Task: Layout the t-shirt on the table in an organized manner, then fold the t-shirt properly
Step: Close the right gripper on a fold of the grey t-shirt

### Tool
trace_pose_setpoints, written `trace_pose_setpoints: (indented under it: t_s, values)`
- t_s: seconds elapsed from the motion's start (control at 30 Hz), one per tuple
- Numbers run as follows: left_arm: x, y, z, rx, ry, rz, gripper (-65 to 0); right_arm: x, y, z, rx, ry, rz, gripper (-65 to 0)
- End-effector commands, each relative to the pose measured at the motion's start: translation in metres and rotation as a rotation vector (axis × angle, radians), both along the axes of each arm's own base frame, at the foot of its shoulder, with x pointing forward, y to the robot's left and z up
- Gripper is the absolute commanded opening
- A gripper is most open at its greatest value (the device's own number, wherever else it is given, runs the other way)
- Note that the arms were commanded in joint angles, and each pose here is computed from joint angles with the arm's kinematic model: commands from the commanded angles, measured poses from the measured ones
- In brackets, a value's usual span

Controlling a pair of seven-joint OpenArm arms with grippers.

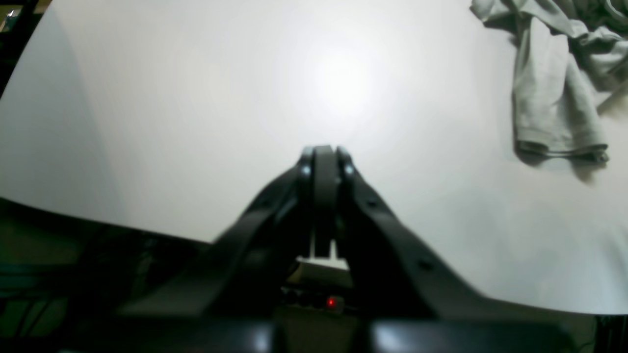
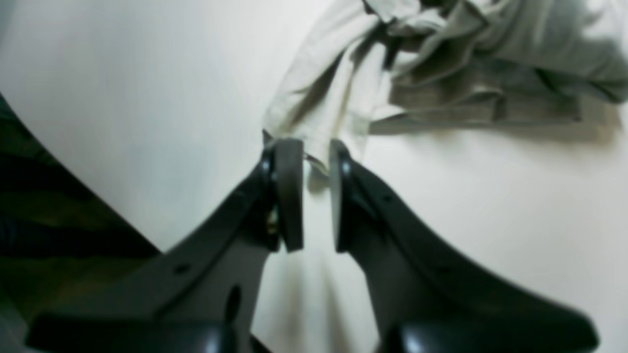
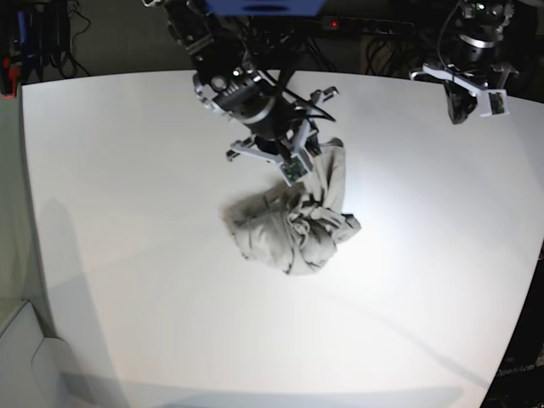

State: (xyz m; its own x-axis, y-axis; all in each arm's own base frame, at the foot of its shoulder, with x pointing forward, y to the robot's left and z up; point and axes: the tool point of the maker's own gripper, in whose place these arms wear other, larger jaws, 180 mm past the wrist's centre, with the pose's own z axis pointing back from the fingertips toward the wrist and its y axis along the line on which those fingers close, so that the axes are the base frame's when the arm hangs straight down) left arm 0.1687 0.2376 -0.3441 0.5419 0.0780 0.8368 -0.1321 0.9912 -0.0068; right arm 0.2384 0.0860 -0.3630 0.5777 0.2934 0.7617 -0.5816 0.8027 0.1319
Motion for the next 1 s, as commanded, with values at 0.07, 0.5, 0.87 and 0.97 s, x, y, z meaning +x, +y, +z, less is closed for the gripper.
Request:
trace_pose_setpoints:
  t_s: [0.07, 0.5, 0.87, 0.97]
  values:
    - [0.004, 0.0, 0.01, 0.008, -0.036, -0.008, -64.8, 0.002, 0.018, 0.011, 0.034, -0.035, 0.05, -53.5]
    - [0.004, 0.001, 0.01, 0.01, -0.037, -0.006, -64.8, 0.003, 0.031, 0.018, 0.053, -0.049, 0.072, -53.4]
    - [0.004, 0.0, 0.01, 0.008, -0.038, -0.009, -64.8, 0.003, 0.031, 0.018, 0.051, -0.05, 0.074, -33.9]
    - [0.004, 0.0, 0.01, 0.008, -0.038, -0.009, -64.8, 0.009, 0.031, 0.021, 0.049, -0.067, 0.075, -32.8]
